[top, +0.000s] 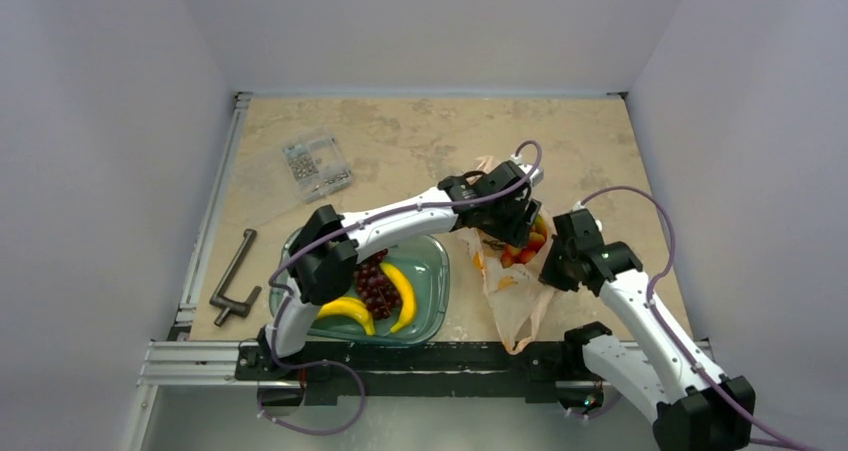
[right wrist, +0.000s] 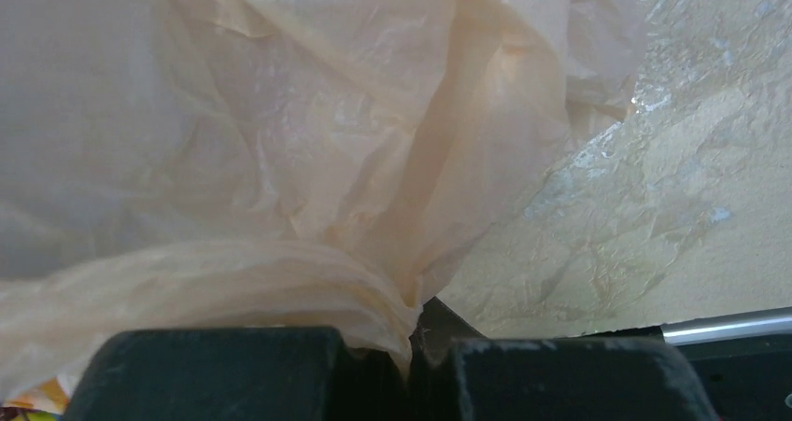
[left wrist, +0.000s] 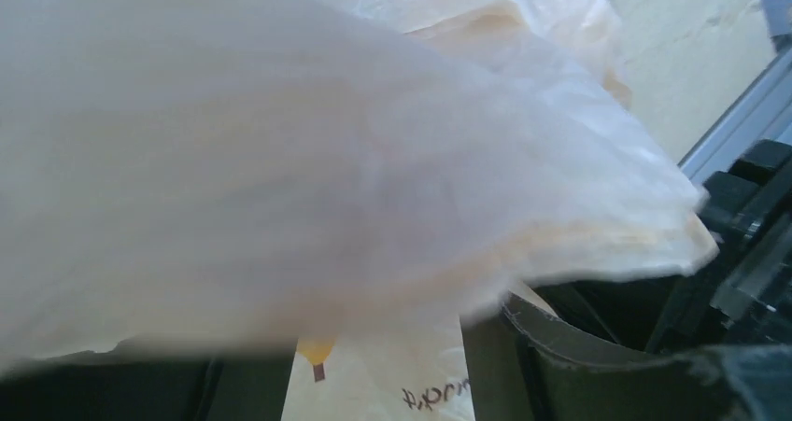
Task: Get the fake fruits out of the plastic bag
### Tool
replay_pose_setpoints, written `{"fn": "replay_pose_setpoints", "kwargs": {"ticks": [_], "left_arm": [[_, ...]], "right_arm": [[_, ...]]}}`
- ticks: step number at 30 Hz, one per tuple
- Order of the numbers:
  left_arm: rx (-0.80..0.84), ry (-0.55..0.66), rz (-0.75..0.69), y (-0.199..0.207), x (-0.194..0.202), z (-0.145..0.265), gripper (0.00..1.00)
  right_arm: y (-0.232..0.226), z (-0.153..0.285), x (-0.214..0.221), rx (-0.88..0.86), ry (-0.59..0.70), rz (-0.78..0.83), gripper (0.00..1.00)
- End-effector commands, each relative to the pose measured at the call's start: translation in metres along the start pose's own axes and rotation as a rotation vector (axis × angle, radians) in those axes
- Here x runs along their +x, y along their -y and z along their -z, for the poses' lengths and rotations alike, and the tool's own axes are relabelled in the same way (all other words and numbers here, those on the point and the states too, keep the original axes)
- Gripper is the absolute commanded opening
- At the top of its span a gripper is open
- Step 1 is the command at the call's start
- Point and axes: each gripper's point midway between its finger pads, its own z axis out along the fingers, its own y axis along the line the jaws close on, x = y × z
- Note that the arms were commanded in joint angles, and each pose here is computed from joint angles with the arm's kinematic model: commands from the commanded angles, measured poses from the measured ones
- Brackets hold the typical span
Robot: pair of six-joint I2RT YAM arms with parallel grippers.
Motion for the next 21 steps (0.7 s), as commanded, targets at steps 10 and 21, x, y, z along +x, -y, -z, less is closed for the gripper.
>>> {"fn": "replay_pose_setpoints", "kwargs": {"ticks": [10, 21], "left_arm": [[0.014, -0.073, -0.017, -0.001, 0.023, -0.041, 0.48], [-0.017, -0.038, -0.048, -0.001, 0.008, -0.027, 0.03]], "right_arm": [[-0.002, -0.007, -0.007, 0.006, 0.033, -0.010, 0.00], [-0.003, -0.003, -0.013, -0.010, 0.075, -0.025, 0.00]]}}
